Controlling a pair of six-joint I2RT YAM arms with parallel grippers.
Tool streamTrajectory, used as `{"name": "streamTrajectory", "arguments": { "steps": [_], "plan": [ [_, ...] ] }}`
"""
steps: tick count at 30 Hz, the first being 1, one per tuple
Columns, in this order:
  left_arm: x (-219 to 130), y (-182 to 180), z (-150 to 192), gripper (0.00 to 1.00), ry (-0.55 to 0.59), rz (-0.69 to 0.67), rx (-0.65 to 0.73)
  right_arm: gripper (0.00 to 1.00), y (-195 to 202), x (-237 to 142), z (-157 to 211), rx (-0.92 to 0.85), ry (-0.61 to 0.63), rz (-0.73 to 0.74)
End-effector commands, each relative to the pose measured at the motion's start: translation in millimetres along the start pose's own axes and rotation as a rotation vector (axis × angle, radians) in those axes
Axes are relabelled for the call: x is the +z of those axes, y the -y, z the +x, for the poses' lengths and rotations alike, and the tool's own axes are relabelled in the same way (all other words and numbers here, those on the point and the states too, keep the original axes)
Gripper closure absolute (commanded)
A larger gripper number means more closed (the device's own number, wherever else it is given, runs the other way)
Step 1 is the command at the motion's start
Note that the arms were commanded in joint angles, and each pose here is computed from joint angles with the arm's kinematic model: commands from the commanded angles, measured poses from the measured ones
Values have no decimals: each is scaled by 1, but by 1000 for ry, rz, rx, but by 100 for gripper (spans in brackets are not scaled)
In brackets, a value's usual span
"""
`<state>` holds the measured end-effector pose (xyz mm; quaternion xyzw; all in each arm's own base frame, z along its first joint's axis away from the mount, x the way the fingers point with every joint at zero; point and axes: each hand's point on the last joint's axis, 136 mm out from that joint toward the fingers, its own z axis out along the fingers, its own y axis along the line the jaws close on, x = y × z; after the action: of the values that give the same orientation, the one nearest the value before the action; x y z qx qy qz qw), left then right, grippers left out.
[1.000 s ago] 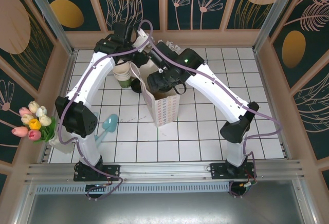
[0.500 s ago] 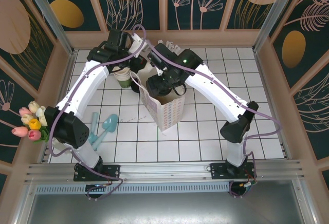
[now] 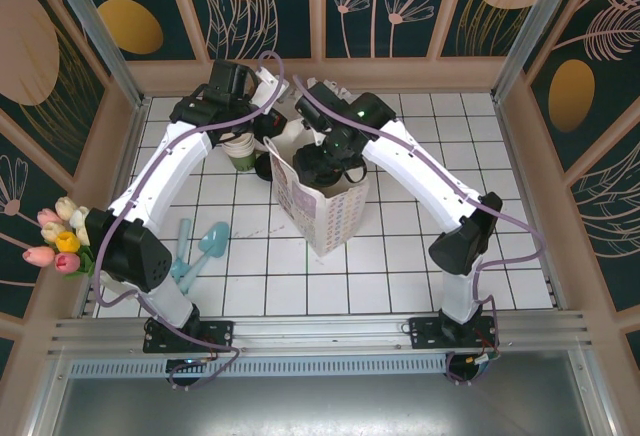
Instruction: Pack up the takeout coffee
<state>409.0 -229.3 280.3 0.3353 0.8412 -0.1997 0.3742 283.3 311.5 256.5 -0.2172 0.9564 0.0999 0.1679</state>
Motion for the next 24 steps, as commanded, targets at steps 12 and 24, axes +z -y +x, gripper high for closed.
{"name": "streamTrajectory", "arguments": {
  "steps": [12, 24],
  "plan": [
    [-14, 5, -23, 100, 126, 5, 34, 53, -4, 27, 34, 36, -135, 25],
    [-29, 14, -15, 100, 186, 16, -123, 53, -2, 56, 42, -6, -209, 57]
  ]
}}
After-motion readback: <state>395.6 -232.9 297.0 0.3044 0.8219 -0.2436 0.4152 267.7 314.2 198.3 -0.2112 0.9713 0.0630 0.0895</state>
